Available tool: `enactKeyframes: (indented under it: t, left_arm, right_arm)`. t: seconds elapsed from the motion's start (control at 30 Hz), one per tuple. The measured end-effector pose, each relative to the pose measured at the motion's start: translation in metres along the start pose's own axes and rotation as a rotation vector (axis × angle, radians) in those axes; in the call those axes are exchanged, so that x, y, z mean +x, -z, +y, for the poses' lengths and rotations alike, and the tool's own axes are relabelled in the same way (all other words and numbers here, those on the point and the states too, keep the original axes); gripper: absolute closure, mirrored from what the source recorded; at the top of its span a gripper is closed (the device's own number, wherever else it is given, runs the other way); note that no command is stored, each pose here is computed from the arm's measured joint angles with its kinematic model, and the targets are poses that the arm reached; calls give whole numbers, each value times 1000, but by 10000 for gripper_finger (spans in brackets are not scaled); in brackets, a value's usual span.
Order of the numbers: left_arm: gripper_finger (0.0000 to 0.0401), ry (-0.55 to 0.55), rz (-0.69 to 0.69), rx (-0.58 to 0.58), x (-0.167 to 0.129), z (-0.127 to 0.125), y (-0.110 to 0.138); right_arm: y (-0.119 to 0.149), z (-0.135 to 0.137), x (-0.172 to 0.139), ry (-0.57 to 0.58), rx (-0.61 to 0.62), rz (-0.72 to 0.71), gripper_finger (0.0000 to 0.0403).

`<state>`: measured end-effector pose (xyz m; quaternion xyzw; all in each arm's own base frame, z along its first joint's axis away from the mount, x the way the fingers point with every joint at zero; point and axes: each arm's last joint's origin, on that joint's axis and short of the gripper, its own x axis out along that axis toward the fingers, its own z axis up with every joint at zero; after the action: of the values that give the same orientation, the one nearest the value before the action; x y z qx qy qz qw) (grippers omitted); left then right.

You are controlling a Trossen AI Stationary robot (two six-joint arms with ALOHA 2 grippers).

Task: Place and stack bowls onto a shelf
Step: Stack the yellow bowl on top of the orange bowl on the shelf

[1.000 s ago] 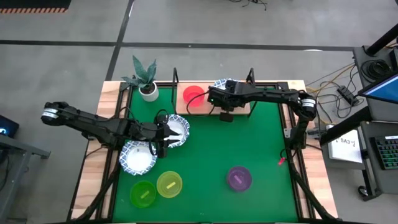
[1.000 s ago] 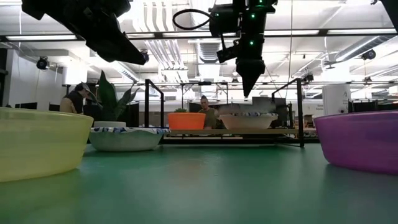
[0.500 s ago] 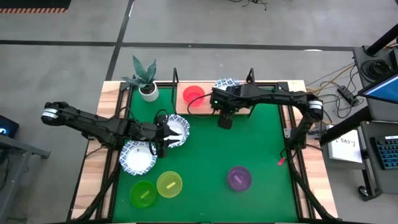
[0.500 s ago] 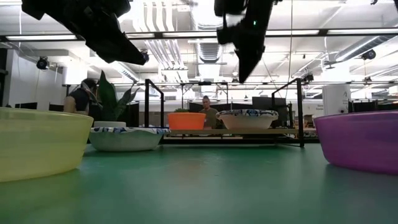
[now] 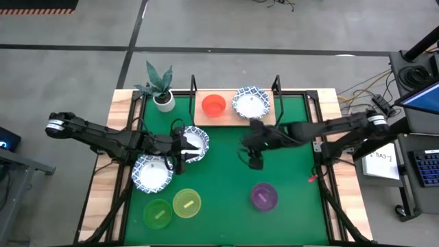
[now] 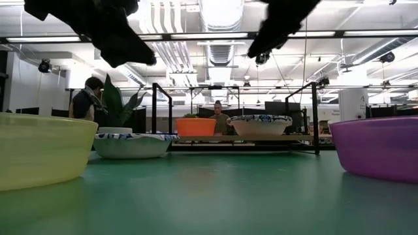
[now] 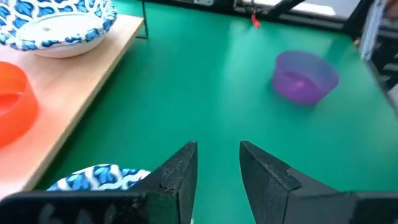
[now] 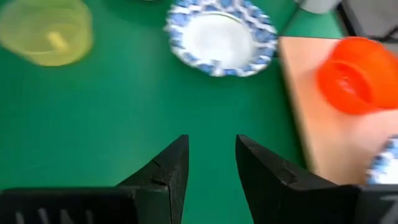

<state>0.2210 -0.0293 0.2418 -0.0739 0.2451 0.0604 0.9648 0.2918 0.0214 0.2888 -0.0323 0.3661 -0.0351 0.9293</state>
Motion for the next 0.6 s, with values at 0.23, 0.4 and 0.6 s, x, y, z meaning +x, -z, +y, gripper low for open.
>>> enactKeyframes:
  t: [0.23,0.4,0.6]
  left_arm:
    - [298,181,-5,-101,-1,-10,-3]
    - [298,268,48,-201,2,-28,1]
    - [301,281,213,-239,17,-60,-1]
  right_arm:
    - [26,23,-23,-76,3,-52,285]
    - [36,25,-34,-97,-53,-154,292]
    - [46,23,-39,-78,-190,-355,300]
